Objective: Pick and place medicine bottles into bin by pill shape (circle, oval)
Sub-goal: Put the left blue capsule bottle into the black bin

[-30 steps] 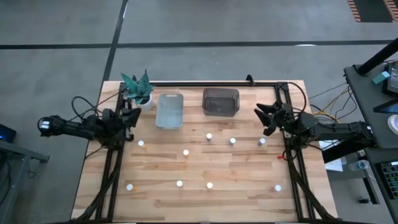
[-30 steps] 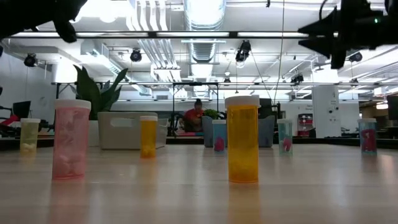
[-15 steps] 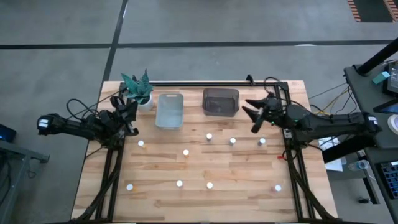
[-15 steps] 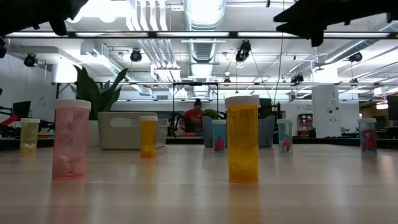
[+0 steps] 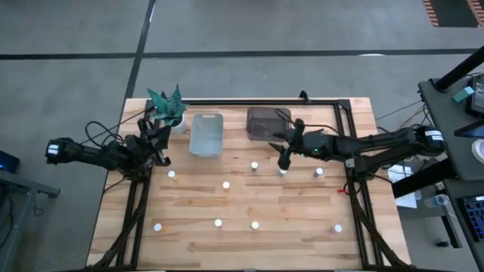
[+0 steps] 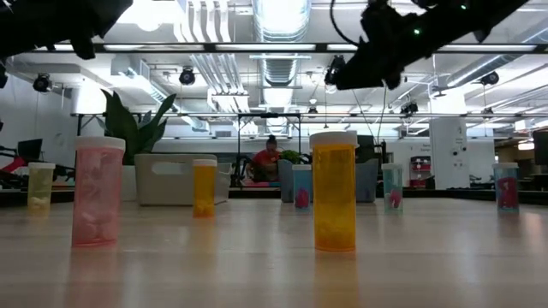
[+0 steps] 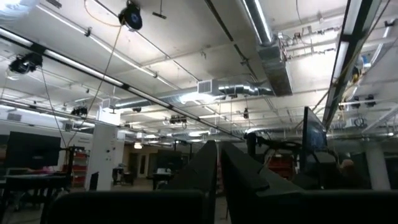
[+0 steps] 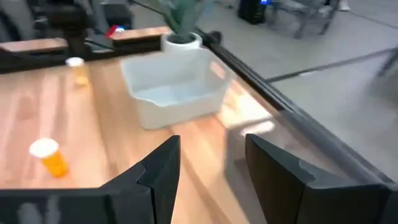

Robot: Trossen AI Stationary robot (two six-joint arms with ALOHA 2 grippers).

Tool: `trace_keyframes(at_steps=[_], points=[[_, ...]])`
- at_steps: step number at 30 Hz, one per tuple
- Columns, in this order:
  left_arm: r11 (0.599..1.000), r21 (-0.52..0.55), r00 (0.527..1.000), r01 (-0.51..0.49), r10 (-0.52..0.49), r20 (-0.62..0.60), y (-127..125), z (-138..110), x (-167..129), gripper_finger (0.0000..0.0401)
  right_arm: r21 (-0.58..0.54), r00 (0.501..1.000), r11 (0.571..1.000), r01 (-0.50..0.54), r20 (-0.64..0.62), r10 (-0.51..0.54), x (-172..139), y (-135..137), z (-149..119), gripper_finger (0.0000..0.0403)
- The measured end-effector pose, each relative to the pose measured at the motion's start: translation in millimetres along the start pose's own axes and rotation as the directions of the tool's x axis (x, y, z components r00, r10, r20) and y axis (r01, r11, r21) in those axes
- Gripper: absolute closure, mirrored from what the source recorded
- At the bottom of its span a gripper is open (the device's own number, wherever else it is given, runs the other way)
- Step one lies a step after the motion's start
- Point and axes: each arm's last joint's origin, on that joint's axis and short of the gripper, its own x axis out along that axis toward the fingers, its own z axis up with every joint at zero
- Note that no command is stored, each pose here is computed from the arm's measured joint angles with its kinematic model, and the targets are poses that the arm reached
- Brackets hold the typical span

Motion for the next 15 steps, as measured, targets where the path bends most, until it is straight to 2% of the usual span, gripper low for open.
trace_keyframes(at_steps=[5, 8, 12, 15], points=[[0.999, -0.028, 0.998, -0.021, 0.022, 0.053, 3.3, 7.0, -0.8, 0.0395, -0.080, 0.982, 0.992, -0.094, -0.173, 0.079, 22.1, 11.0, 0.8, 0.0232], [0.999, -0.028, 0.997, -0.031, 0.033, 0.076, 5.3, 10.3, -1.8, 0.0395, -0.090, 0.963, 0.987, -0.135, -0.246, 0.109, 33.4, 16.6, 4.1, 0.0232], [0.999, -0.019, 0.998, -0.027, 0.028, 0.062, 5.0, 8.3, -2.6, 0.0395, -0.112, 0.927, 0.982, -0.149, -0.361, 0.100, 49.2, 22.5, -0.8, 0.0232], [1.000, -0.012, 0.998, -0.023, 0.023, 0.051, 4.0, 6.6, -2.2, 0.0395, -0.121, 0.911, 0.981, -0.153, -0.402, 0.093, 60.0, 26.7, 0.5, 0.0232]])
